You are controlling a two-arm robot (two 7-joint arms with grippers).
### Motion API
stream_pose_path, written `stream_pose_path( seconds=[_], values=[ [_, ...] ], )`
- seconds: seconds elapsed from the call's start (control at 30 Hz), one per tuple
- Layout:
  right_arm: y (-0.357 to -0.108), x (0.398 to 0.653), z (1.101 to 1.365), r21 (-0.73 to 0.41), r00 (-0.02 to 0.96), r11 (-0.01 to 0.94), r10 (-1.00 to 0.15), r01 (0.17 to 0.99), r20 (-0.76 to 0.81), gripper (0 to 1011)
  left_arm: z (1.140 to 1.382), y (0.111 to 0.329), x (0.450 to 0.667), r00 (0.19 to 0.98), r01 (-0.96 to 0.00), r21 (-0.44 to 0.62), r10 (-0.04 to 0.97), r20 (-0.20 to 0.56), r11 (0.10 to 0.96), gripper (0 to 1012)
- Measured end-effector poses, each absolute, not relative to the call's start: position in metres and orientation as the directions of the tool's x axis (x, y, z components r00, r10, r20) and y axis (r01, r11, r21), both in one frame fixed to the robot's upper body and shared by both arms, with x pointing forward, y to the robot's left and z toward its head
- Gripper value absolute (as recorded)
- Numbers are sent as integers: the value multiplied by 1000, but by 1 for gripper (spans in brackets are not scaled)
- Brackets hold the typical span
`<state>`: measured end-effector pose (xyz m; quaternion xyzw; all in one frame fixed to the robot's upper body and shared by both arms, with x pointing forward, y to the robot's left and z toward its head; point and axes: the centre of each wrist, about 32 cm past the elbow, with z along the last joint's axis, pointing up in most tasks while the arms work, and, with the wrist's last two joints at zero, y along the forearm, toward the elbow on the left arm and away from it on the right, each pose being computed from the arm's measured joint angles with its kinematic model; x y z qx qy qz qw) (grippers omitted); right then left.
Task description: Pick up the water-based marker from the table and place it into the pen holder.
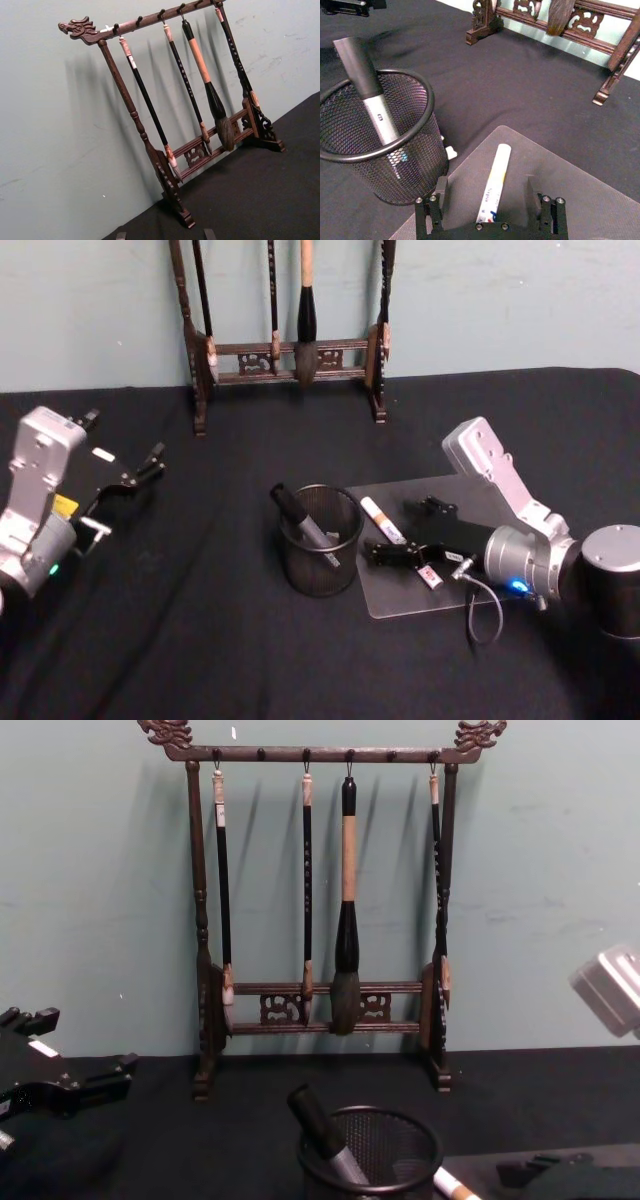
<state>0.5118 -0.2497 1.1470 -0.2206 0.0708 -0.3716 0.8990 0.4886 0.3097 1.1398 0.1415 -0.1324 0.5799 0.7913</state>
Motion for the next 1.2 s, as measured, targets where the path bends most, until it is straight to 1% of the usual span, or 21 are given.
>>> stream_pose_path(
  seconds=[0.47,1.2],
  values=[
    [-246,516,1145,-454,713,627,-700,632,26,1002,1140,310,489,292,-955,70,880,374,287,1001],
    [-248,517,1140,-457,713,630,-701,628,13,1002,1140,310,489,292,-955,70,880,374,287,1001]
  ],
)
